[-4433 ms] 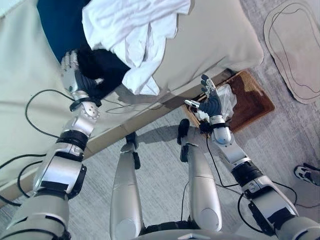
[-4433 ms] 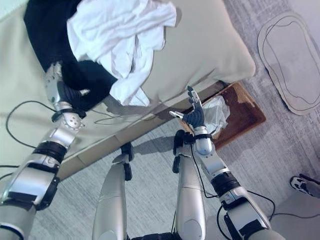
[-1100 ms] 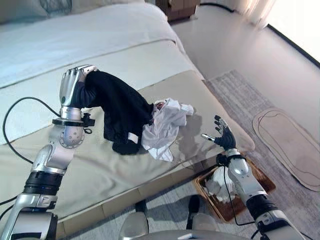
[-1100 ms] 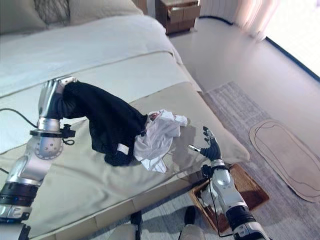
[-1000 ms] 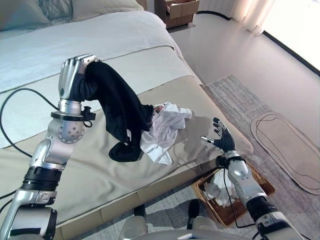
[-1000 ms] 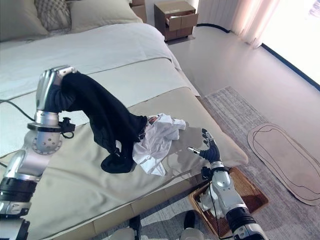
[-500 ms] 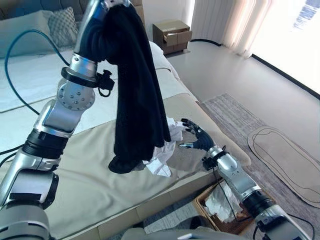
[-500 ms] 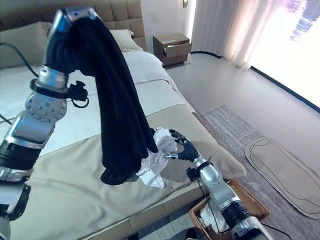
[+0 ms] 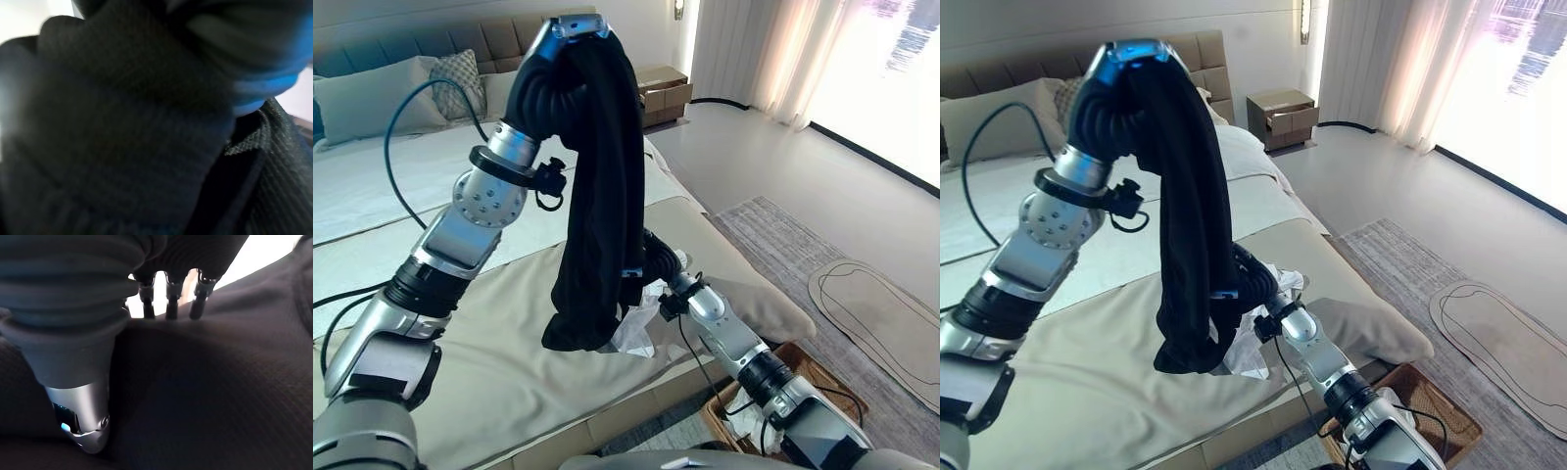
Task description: Pick up clothes into the bucket
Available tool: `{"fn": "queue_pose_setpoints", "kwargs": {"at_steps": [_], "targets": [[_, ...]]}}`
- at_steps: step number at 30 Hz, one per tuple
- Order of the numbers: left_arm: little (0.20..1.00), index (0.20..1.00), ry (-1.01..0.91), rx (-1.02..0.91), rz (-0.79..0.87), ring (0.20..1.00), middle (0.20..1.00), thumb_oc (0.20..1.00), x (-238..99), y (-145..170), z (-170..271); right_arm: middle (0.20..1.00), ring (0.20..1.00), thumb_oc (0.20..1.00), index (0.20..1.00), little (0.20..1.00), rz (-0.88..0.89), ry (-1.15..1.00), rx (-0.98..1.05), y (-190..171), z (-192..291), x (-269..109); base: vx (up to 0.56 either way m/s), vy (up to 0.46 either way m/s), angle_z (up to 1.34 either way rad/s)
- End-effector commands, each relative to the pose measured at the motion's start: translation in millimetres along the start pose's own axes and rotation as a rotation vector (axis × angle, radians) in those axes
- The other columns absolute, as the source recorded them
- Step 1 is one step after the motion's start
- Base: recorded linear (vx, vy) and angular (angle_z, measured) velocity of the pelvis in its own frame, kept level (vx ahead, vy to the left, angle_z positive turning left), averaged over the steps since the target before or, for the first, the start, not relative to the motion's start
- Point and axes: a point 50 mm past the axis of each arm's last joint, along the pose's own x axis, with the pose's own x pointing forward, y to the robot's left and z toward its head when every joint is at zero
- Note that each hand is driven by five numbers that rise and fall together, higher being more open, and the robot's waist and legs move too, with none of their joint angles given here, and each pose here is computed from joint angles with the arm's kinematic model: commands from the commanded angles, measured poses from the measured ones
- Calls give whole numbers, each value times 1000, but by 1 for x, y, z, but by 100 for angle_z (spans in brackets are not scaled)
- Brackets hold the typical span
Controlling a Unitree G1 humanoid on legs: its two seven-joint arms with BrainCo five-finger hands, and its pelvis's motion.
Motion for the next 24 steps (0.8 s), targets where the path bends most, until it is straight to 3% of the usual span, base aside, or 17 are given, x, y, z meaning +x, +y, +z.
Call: {"fn": "queue_pose_setpoints", "kwargs": {"at_steps": [1,8,12,13,14,24], "targets": [[200,200,-161,-42,76,200,200,200,29,17,28,1000,1000,1000,1000,1000,16,-144,51,8,37,24,0,0,0],[200,200,-178,-132,88,200,200,200,32,5,30,1000,1000,1000,1000,1000,104,-126,46,31,40,33,0,0,0],[200,200,-182,-164,83,200,200,200,34,0,31,1000,1000,1000,1000,1000,80,-87,-51,35,35,43,0,0,0],[200,200,-182,-163,83,200,200,200,34,0,31,815,815,815,815,815,80,-87,-52,35,35,43,0,0,0],[200,200,-191,-165,81,200,200,200,34,-1,33,200,200,200,200,200,50,-71,-57,33,33,46,0,0,0],[200,200,-179,-145,110,200,200,200,29,3,30,200,200,200,200,200,85,-71,-32,36,34,45,1,1,1]]}}
